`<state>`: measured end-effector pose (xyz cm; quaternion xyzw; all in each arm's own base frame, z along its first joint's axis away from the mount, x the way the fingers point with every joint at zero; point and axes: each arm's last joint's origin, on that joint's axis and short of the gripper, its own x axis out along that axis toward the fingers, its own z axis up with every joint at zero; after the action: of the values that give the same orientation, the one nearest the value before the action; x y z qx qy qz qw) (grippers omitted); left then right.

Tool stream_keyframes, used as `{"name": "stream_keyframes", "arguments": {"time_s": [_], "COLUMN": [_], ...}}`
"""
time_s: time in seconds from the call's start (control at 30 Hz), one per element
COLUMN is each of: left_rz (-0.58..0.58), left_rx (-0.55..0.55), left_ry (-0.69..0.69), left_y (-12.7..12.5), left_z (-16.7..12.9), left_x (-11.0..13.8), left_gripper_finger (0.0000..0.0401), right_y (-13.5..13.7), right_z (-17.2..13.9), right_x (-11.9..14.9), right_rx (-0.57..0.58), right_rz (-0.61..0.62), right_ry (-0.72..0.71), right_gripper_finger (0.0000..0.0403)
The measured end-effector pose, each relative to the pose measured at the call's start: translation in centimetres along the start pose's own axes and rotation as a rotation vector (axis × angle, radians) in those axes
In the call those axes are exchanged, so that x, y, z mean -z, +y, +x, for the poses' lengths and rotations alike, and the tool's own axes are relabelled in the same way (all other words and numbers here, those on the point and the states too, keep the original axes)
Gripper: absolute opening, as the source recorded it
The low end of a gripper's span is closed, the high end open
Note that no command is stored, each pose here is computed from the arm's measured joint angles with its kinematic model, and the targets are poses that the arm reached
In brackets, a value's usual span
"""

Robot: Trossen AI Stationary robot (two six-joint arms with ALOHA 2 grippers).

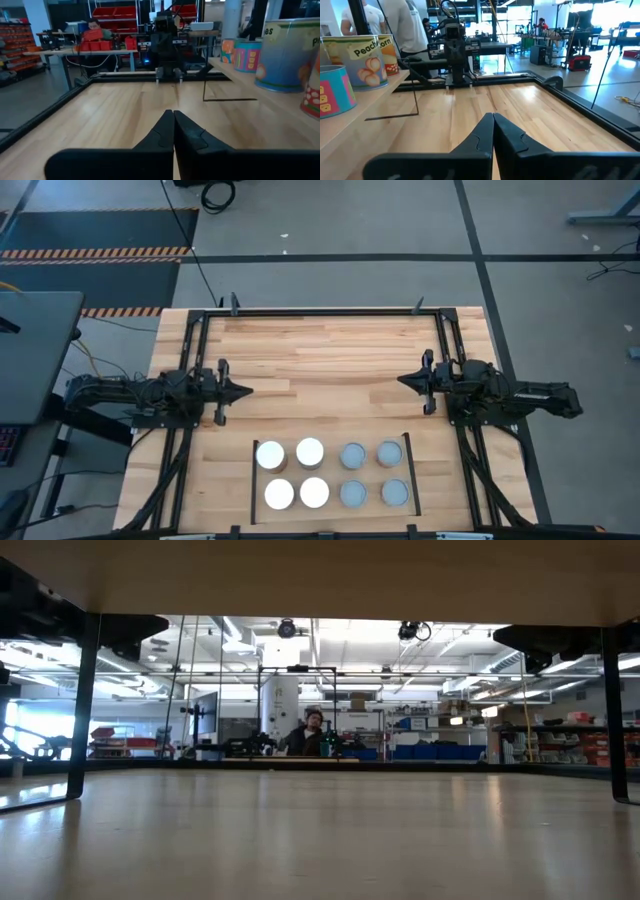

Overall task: Pick and place cans onto a shelf
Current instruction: Return to Home Position

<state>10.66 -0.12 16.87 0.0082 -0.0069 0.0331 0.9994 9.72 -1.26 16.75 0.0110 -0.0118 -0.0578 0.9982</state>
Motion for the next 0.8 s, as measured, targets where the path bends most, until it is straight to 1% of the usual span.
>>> {"name": "stream_keyframes", "arguments": {"time_s": [0.07, 0.23, 0.4, 0.47, 0.67, 0.8], "left_rz": [0.013, -0.012, -0.02, -0.018, -0.013, -0.013], "left_rx": [-0.006, -0.025, -0.024, -0.006, 0.01, 0.01], "left_ry": [-0.011, -0.087, -0.143, -0.154, -0.075, -0.07], "left_y": [0.0, 0.1, 0.2, 0.1, 0.1, 0.1], "left_z": [-0.1, -0.5, -0.9, -1.0, -0.9, -0.9], "left_x": [-0.1, -0.8, -1.2, -1.3, -0.5, -0.5], "left_gripper_finger": [0.0005, 0.0003, 0.0003, 0.0008, 0.002, 0.0021], "right_y": [0.0, 0.0, 0.0, 0.0, 0.0, 0.0], "right_z": [0.0, 0.0, 0.0, 0.0, 0.0, 0.0], "right_x": [0.0, 0.0, 0.0, 0.0, 0.0, 0.0], "right_rx": [0.0, 0.0, -0.001, -0.001, -0.001, -0.001], "right_rz": [0.0, -0.001, -0.001, -0.001, -0.001, -0.001], "right_ry": [0.0, 0.0, 0.0, 0.0, 0.0, 0.0], "right_gripper_finger": [0.0011, 0.0011, 0.0011, 0.0011, 0.0011, 0.0011]}}
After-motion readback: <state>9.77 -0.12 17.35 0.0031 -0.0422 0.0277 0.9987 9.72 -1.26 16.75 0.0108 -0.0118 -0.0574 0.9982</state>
